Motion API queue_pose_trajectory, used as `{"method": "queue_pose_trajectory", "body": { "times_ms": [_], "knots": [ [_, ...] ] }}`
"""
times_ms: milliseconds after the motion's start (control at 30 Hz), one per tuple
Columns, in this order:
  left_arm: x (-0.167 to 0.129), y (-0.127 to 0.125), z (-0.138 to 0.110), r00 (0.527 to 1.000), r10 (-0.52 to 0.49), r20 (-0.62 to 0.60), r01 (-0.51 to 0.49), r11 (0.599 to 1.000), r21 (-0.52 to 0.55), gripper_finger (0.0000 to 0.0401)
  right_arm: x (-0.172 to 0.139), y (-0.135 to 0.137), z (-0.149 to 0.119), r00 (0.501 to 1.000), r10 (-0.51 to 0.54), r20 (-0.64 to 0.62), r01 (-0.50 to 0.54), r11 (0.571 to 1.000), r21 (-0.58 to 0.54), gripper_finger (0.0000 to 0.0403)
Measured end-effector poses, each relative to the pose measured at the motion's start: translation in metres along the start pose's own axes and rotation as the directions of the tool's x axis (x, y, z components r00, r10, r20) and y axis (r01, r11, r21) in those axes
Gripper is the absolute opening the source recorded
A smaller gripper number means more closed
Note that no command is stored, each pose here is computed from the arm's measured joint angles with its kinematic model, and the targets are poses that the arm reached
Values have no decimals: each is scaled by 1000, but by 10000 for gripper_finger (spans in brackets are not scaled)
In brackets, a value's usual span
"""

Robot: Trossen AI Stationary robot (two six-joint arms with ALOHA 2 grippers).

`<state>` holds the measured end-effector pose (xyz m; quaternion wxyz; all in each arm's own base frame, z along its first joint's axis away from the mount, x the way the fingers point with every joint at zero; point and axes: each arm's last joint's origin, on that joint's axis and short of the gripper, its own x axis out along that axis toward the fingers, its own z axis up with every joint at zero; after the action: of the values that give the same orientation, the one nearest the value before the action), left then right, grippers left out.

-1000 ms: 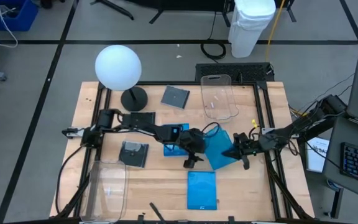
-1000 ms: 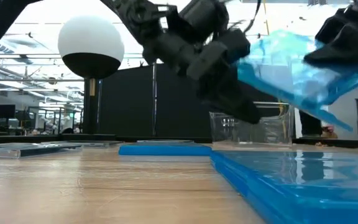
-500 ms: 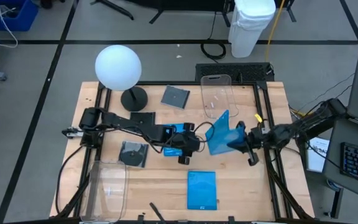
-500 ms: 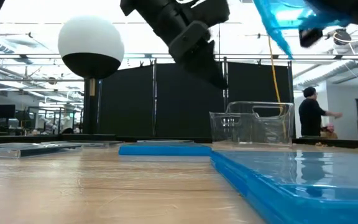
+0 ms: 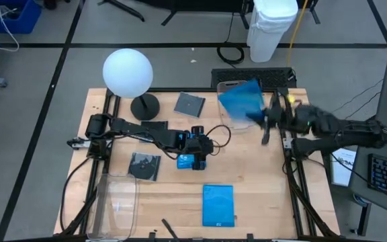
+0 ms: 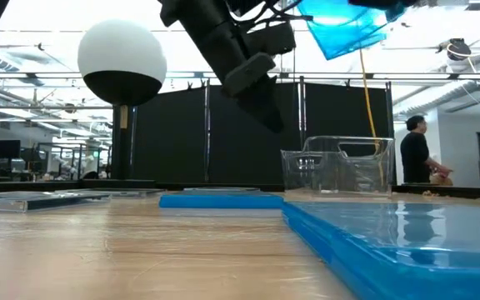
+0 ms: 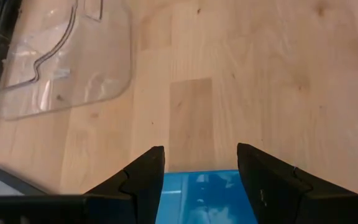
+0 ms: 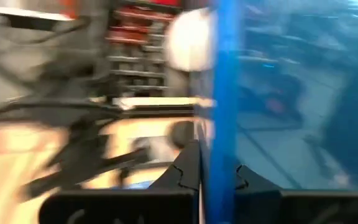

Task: Pick & place jewel cases by type
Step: Put the top right blue CD case into the top transparent bin

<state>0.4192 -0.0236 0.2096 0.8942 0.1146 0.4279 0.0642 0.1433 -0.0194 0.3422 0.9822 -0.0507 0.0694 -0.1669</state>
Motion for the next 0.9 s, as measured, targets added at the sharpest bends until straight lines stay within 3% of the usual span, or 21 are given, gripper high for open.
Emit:
{"method": "queue_pose_trajectory", "body": {
  "times_ms": [100,200,267,433,633,900],
  "knots": [
    [1,5,1,1000,9,14,-9,1000,-15,207,12,-20,8,988,-116,-105,117,993,-4,0],
    [2,9,2,1000,18,22,-17,999,-33,207,32,-43,1,936,-211,-281,221,975,3,0],
    [2,10,3,999,26,30,-24,999,-44,207,50,-59,-12,904,-200,-377,234,971,46,0],
    [2,9,1,999,38,14,-38,998,-51,207,92,-91,-53,835,-55,-548,222,944,243,0],
    [2,7,0,999,35,4,-35,998,-52,207,118,-104,-88,716,-126,-686,386,891,239,0],
    [1,6,-3,999,33,-29,-35,998,-53,207,134,-106,-107,673,-126,-729,495,809,317,0]
  ]
}}
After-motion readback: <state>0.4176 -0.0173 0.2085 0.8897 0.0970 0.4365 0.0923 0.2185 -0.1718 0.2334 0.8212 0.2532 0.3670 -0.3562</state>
